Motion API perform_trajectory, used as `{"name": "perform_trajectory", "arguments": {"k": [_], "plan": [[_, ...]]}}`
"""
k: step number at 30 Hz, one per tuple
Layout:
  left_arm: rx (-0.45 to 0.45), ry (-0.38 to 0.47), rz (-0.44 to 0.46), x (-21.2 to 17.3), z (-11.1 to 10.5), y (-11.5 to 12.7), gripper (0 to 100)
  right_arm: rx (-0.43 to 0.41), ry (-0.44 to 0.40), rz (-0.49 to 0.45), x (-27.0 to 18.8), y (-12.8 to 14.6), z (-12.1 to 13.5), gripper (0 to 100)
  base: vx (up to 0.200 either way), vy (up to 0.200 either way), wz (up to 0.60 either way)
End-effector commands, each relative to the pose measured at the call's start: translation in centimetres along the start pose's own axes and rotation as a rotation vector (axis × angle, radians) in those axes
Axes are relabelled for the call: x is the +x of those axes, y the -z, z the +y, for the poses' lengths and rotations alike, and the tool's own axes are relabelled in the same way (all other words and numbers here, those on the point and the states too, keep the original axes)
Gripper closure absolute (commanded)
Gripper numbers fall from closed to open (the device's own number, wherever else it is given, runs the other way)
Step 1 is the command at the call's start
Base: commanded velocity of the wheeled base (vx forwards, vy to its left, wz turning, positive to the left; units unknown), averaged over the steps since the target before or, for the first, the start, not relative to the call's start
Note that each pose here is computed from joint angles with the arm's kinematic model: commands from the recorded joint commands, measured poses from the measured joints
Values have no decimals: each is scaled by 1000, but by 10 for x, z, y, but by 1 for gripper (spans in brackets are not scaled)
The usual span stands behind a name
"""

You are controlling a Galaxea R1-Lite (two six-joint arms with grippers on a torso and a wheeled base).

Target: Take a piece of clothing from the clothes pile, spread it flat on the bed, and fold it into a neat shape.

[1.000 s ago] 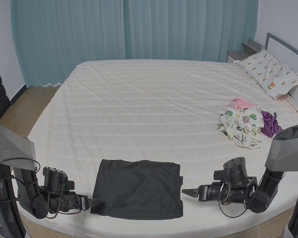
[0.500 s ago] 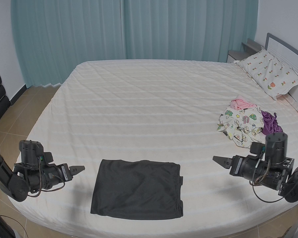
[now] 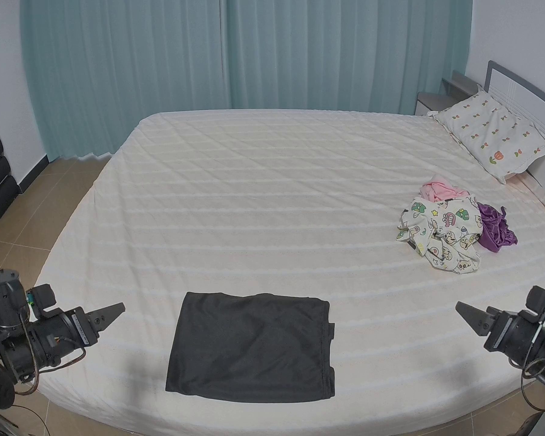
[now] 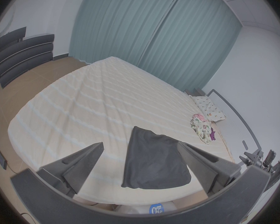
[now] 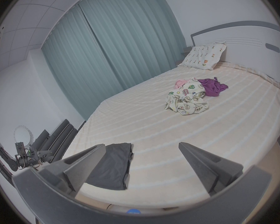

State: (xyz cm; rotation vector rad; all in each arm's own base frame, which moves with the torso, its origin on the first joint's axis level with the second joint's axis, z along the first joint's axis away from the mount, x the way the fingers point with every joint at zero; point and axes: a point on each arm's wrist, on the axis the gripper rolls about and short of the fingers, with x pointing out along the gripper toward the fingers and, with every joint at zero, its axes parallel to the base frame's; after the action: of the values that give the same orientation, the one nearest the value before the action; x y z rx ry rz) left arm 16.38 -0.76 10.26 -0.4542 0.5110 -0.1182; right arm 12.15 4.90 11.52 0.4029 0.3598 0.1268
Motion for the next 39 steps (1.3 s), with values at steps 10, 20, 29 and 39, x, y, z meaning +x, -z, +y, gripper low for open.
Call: {"name": "perform_trajectory", "arguments": {"k": [10,20,29,39], "plan": [[25,37,-151,-88,-2,40,0,-30,41,-143,-98,32,-44,0,0,0,0],[125,-63,-381,-140,13,89,0,-125,140,-299,-117,43,-52,0,0,0,0],[235,-135,-555,-153,16,101,0,-232,187,-339,-128,57,-55,0,0,0,0],[397,-201,-585,-155,19,106,0,-318,149,-419,-134,64,-52,0,0,0,0]]}}
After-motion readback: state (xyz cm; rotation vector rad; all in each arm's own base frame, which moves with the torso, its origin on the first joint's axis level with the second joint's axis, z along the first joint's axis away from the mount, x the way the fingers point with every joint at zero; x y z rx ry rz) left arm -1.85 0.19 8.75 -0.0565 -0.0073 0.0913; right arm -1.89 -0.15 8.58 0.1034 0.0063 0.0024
